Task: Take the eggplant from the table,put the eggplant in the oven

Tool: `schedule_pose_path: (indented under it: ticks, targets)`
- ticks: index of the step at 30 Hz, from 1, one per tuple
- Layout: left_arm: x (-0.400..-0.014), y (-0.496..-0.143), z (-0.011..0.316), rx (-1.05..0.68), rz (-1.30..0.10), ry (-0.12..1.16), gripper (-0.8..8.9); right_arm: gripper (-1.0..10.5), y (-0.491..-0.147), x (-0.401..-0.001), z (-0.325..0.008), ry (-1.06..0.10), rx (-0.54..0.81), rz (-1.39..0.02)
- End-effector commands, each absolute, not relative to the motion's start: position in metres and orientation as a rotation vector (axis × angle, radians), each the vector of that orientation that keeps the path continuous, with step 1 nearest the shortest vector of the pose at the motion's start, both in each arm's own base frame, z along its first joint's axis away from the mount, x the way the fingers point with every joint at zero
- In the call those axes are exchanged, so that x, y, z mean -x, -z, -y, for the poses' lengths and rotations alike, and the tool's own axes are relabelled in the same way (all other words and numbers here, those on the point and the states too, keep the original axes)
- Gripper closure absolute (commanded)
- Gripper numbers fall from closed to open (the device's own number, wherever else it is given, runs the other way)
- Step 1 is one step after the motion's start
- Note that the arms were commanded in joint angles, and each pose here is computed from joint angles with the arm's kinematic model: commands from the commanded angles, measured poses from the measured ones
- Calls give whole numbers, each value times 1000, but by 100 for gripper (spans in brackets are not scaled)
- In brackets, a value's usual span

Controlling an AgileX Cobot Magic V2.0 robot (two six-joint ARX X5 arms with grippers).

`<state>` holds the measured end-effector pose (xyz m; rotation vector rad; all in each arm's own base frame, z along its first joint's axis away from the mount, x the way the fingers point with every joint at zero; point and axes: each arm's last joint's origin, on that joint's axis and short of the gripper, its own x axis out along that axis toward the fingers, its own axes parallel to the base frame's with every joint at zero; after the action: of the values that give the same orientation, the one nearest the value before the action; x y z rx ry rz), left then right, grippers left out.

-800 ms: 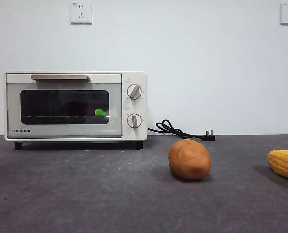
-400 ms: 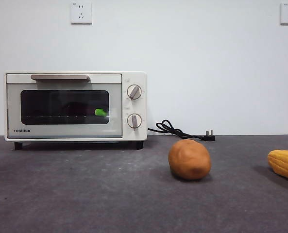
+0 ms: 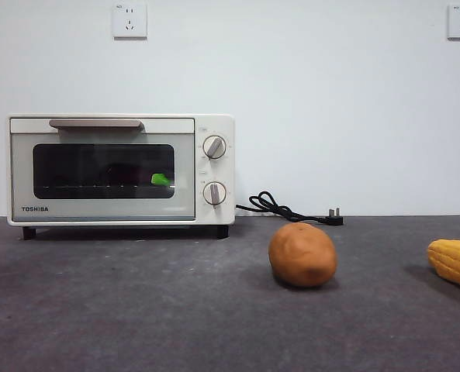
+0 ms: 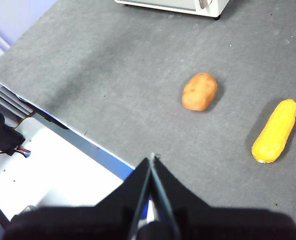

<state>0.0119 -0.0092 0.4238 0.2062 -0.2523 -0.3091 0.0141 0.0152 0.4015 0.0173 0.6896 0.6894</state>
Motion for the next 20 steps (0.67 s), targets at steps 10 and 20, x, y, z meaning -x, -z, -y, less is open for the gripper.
schedule_pose_path:
  ticks: [10, 20]
  targets:
    - [-71, -293, 9, -229, 158, 302, 818, 947, -398, -14, -15, -682, 1, -713]
    - [-85, -212, 3, -101, -9, 108, 818, 947, -398, -14, -15, -682, 1, -713]
